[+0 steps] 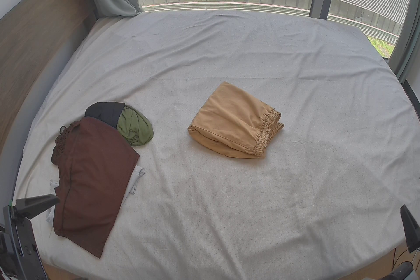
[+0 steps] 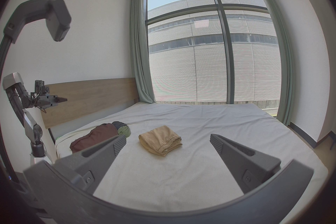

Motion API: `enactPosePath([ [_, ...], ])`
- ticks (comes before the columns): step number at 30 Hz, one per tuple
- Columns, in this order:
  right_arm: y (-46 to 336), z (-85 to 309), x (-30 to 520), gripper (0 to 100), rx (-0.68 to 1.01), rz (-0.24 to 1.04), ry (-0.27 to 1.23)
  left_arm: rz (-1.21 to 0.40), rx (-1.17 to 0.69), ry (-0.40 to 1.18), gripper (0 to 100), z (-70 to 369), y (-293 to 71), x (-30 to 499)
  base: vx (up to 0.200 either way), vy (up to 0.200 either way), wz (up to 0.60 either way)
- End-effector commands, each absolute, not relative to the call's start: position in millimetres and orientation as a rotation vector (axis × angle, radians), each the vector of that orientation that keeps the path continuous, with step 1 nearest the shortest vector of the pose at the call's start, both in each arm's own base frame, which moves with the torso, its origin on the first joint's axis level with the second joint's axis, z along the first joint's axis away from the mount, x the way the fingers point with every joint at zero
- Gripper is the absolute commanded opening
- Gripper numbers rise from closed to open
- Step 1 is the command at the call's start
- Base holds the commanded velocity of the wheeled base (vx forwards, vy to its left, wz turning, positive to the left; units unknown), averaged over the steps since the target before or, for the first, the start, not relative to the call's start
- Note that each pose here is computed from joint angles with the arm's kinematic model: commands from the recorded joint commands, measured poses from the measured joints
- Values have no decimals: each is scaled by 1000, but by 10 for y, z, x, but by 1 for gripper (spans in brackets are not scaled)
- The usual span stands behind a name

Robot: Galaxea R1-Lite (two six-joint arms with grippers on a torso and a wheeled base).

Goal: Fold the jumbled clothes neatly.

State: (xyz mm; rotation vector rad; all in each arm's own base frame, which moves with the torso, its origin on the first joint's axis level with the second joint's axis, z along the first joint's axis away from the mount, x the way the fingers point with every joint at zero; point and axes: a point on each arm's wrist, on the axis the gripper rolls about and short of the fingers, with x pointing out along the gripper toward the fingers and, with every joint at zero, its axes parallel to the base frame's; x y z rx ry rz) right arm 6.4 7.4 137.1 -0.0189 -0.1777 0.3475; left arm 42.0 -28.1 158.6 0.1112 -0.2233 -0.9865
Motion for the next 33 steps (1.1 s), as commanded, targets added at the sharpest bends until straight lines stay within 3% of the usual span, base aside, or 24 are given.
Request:
enactPosePath([
  [1,73,1235,-196,100,-36,331,-285,-923,98,-311,100,1538,-185,144,0,0,0],
  [12,73,1025,-276,100,-28,322,-265,-840,61,-278,100,1339,-108,-66,0,0,0],
  [20,71,924,-253,100,-12,315,-163,-739,75,-293,100,1210,-89,-200,0,0,0],
  [33,15,827,-231,100,-71,59,-73,-418,50,-136,100,891,-95,-258,0,0,0],
])
